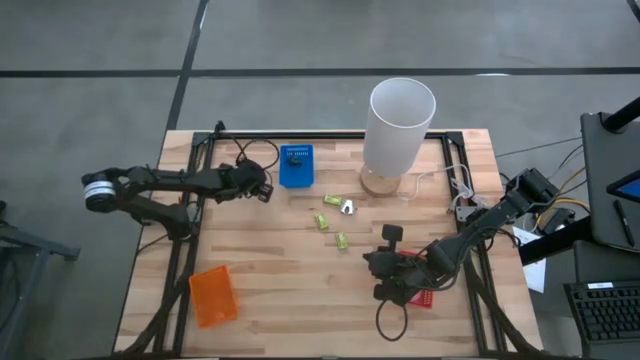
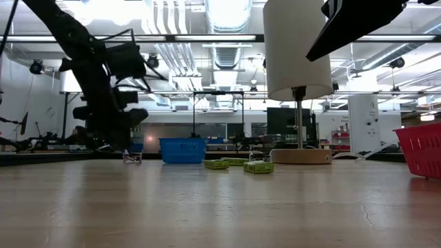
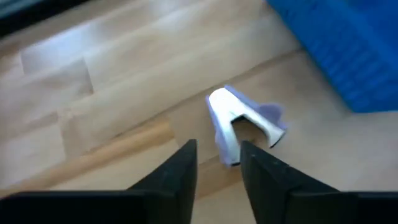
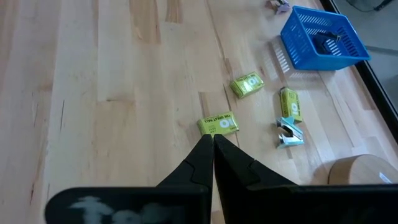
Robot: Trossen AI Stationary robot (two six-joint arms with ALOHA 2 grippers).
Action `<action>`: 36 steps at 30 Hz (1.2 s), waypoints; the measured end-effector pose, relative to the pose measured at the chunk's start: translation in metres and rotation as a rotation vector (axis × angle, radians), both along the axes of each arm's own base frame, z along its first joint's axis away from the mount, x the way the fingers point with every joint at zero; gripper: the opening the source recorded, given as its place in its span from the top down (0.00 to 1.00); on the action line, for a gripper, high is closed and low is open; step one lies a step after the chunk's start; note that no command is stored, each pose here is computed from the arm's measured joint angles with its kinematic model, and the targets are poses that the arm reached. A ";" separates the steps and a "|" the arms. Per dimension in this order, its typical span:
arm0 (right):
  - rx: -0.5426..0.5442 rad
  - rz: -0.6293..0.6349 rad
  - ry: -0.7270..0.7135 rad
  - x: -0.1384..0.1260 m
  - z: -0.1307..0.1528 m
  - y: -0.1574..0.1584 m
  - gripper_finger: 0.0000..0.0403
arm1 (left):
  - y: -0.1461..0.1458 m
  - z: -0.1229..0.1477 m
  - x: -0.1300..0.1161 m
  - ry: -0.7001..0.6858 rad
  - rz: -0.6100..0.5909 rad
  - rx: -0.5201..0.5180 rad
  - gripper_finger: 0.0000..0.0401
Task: Pick and place Stapler, Stapler remover, tape
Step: Put the purple staple remover into the blue bin
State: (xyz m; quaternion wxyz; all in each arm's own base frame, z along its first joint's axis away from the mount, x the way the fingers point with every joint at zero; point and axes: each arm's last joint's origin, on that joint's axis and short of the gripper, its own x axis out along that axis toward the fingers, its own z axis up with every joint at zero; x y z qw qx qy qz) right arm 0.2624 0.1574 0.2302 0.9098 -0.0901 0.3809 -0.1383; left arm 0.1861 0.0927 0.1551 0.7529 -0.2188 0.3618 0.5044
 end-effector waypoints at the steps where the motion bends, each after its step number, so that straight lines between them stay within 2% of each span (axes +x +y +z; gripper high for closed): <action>1: 0.001 0.000 0.000 0.000 0.000 0.000 0.98 | 0.000 -0.003 0.000 0.003 0.008 -0.006 0.66; 6: 0.003 -0.002 -0.002 0.000 0.000 0.000 0.98 | 0.002 -0.009 0.002 0.007 0.032 -0.001 0.60; 14: 0.000 0.000 0.000 0.000 0.000 0.000 0.98 | 0.007 -0.007 0.004 -0.040 0.043 0.056 0.59; 19: 0.000 0.000 0.000 0.000 0.000 0.000 0.98 | 0.007 -0.016 -0.003 -0.048 0.062 0.011 0.59; 23: 0.000 0.000 0.000 0.000 0.000 0.000 0.98 | 0.007 -0.019 -0.005 -0.053 0.061 0.028 0.60; 30: 0.000 0.000 0.000 0.000 0.000 0.000 0.98 | 0.008 -0.019 -0.003 -0.089 0.031 0.046 0.69; 36: -0.002 0.001 0.002 0.000 -0.001 0.000 0.98 | 0.007 -0.020 -0.002 -0.089 0.011 0.031 0.86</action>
